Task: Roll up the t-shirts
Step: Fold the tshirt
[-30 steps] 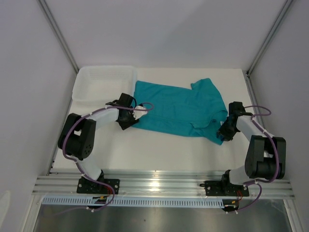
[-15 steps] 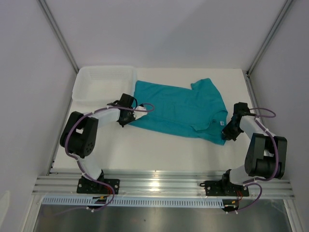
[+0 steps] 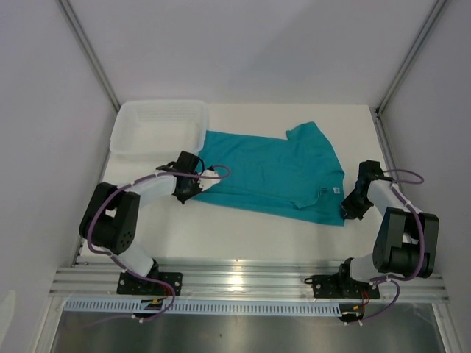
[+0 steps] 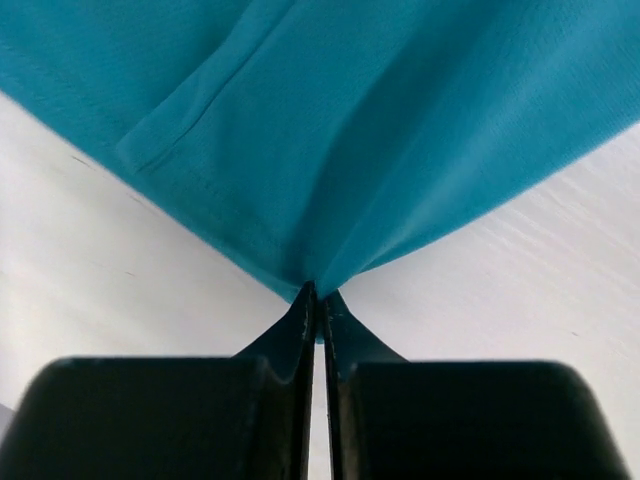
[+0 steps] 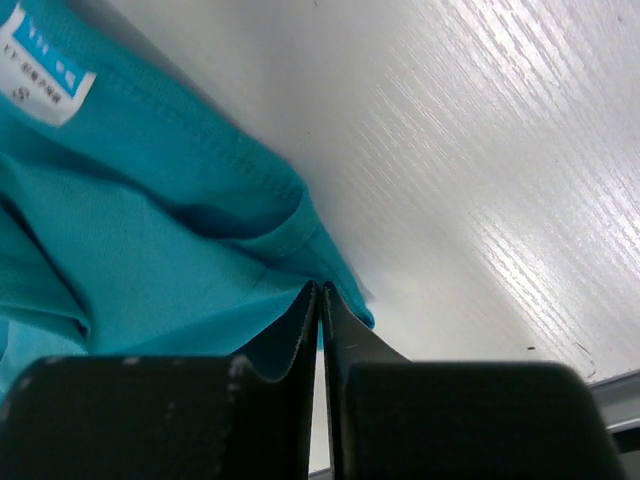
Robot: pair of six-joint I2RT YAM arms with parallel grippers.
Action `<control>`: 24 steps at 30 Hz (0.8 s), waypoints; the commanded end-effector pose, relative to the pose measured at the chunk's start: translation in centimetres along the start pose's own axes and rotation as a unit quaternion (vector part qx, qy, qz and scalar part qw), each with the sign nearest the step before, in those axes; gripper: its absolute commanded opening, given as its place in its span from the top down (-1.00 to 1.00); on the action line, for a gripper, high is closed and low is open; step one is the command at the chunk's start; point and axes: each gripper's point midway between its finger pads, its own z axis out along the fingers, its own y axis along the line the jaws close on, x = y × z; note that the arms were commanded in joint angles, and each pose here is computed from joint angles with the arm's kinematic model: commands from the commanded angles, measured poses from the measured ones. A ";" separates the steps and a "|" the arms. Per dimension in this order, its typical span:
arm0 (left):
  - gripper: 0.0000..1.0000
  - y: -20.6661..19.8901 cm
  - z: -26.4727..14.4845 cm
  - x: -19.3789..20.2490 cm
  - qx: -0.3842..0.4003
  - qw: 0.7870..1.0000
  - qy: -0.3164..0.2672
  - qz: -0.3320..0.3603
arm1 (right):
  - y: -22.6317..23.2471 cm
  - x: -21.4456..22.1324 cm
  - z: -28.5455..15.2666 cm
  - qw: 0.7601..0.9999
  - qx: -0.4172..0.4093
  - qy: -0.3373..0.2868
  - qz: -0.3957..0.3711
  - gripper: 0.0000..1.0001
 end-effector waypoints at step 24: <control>-0.07 1.2 -5.7 -2.2 0.009 0.993 -0.030 -0.112 | 10.1 2.5 -2.9 0.988 -0.086 -0.021 -0.125 0.93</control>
